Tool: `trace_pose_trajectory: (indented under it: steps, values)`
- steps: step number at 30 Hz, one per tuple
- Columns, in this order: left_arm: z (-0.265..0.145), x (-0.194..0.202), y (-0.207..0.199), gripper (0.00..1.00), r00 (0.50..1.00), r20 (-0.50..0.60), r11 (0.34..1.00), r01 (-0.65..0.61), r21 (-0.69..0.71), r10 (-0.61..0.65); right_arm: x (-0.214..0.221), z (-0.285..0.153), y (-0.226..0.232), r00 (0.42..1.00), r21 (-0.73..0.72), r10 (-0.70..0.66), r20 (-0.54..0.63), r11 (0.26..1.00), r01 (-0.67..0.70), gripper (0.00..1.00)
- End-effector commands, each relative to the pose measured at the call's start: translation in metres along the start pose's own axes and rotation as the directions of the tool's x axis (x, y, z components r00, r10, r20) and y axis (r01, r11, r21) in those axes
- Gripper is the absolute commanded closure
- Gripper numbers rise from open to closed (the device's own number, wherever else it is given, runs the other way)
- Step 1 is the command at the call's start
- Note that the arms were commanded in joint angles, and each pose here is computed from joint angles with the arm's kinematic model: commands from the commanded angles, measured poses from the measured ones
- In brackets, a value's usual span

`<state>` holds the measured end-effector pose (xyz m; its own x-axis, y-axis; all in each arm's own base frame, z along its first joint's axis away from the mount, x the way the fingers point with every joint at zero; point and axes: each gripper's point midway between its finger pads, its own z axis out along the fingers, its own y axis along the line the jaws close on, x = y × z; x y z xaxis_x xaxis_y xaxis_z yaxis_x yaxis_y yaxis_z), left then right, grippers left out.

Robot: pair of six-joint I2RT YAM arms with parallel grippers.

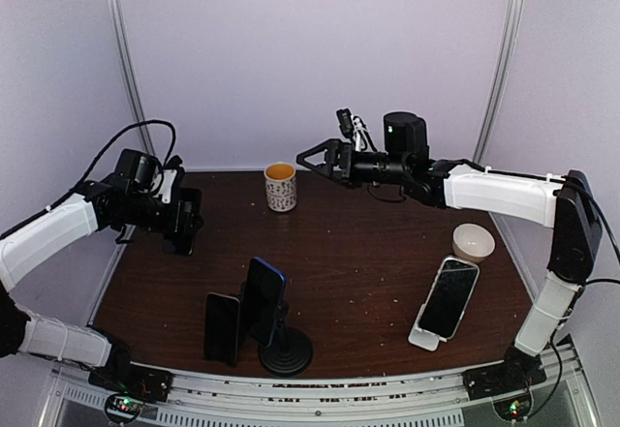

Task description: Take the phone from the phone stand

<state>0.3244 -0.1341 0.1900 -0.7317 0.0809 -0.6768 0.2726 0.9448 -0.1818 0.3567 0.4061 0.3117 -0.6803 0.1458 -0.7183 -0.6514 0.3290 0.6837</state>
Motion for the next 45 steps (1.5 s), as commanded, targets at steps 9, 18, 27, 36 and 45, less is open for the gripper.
trace_pose_trajectory:
  steps: [9, 18, 27, 36, 45]
  values:
    - [-0.004, 0.057, 0.060, 0.62, 0.954, -0.079, 0.954, 0.280, -0.110, -0.289, -0.012, -0.021, 0.020, 0.998, -0.086, -0.026, 0.062, 0.996, 0.031, 0.00]
    - [0.001, 0.104, 0.086, 0.60, 0.893, -0.289, 0.930, 0.285, -0.232, -0.346, -0.013, -0.027, 0.024, 0.996, -0.125, -0.013, 0.085, 0.992, 0.023, 0.00]
    - [0.025, 0.111, 0.098, 0.57, 0.854, -0.348, 0.920, 0.327, -0.217, -0.386, -0.010, -0.033, 0.018, 0.995, -0.153, 0.014, 0.103, 0.988, 0.002, 0.00]
    - [0.037, 0.105, 0.118, 0.54, 0.841, -0.419, 0.939, 0.288, -0.189, -0.342, -0.010, -0.037, 0.015, 0.992, -0.180, 0.032, 0.122, 0.984, -0.009, 0.00]
    - [0.045, 0.126, 0.125, 0.49, 0.811, -0.499, 0.952, 0.235, -0.198, -0.304, -0.012, -0.041, 0.013, 0.988, -0.229, 0.069, 0.138, 0.973, -0.036, 0.00]
